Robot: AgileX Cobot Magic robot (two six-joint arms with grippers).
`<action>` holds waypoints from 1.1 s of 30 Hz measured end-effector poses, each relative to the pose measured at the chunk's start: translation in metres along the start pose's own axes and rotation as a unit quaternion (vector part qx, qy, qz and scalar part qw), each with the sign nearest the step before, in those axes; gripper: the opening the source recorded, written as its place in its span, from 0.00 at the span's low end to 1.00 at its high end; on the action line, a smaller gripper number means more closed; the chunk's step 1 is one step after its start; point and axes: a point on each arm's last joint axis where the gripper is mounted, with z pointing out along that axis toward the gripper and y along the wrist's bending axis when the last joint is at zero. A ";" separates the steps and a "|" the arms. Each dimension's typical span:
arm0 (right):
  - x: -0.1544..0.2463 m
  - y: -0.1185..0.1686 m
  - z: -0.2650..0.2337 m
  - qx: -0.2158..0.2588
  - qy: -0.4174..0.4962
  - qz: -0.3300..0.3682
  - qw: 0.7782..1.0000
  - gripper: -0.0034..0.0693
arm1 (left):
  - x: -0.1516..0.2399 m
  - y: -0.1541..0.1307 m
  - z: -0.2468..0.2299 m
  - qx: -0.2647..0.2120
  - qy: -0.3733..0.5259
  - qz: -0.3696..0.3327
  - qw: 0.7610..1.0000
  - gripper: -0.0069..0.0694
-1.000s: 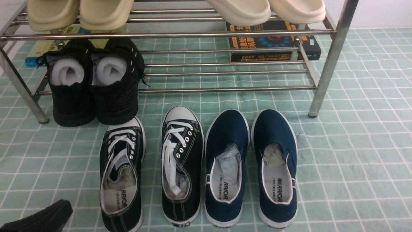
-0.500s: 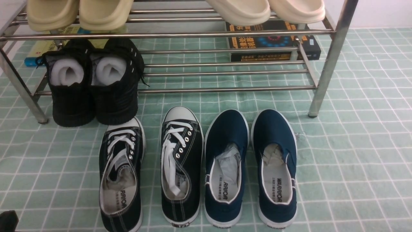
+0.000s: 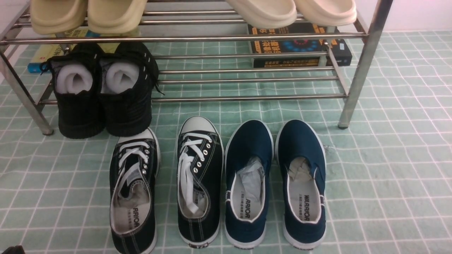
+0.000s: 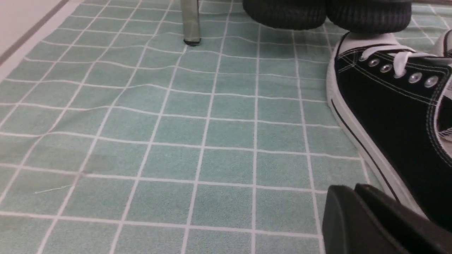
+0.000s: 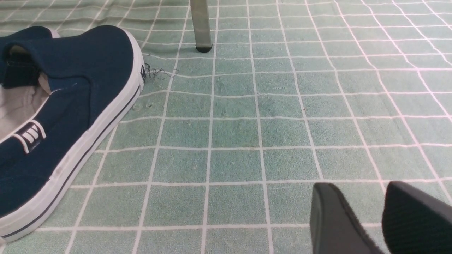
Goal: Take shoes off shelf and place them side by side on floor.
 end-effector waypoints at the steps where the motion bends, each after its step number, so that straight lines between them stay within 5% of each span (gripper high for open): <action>1: 0.000 0.000 0.000 0.000 0.000 0.000 1.000 0.37 | 0.000 -0.001 0.000 0.005 0.000 0.001 1.000 0.16; 33: 0.000 0.000 0.000 0.000 0.000 0.000 1.000 0.37 | 0.000 0.000 0.000 0.003 0.000 0.022 1.000 0.19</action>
